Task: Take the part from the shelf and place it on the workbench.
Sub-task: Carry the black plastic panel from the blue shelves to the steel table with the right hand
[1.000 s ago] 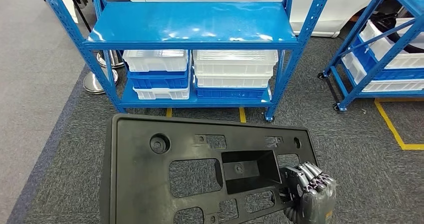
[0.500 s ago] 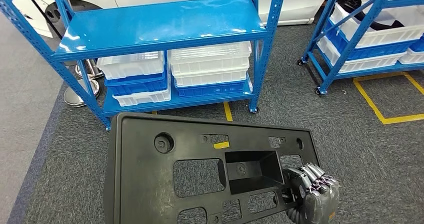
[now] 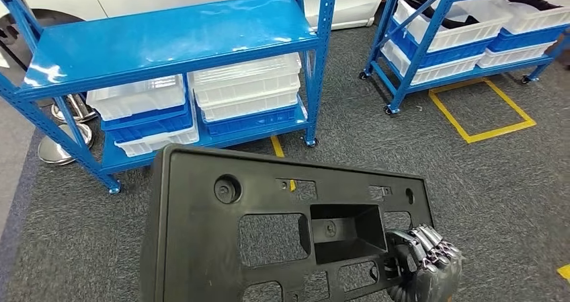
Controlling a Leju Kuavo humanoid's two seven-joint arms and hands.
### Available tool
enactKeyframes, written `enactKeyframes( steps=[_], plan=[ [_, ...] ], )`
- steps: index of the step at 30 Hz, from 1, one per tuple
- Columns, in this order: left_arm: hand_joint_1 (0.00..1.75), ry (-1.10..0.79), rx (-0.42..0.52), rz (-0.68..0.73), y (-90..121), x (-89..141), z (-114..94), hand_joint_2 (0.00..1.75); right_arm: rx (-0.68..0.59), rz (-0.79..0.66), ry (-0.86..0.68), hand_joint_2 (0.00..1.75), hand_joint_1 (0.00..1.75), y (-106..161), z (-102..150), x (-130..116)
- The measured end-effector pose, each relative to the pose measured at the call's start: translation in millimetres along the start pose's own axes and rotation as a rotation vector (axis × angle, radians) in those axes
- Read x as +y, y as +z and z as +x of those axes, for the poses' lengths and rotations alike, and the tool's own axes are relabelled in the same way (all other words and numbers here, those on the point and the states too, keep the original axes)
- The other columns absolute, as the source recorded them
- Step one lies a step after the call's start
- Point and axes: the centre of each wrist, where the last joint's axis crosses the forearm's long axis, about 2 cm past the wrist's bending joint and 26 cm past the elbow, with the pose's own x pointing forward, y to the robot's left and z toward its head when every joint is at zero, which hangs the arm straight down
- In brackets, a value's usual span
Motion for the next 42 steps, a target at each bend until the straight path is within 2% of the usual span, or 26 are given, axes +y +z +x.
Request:
enactKeyframes(
  steps=[28, 42],
  plan=[
    [0.0, -0.03, -0.016, -0.004, -2.1, 2.8, 4.7, 1.75, 0.061, -0.125, -0.012, 1.75, 1.75, -7.4, 4.1, -21.5],
    [0.0, -0.03, -0.013, -0.005, -2.3, 3.2, 5.0, 1.75, 0.058, -0.132, -0.012, 1.75, 1.75, -9.9, 3.7, -20.9]
  ],
)
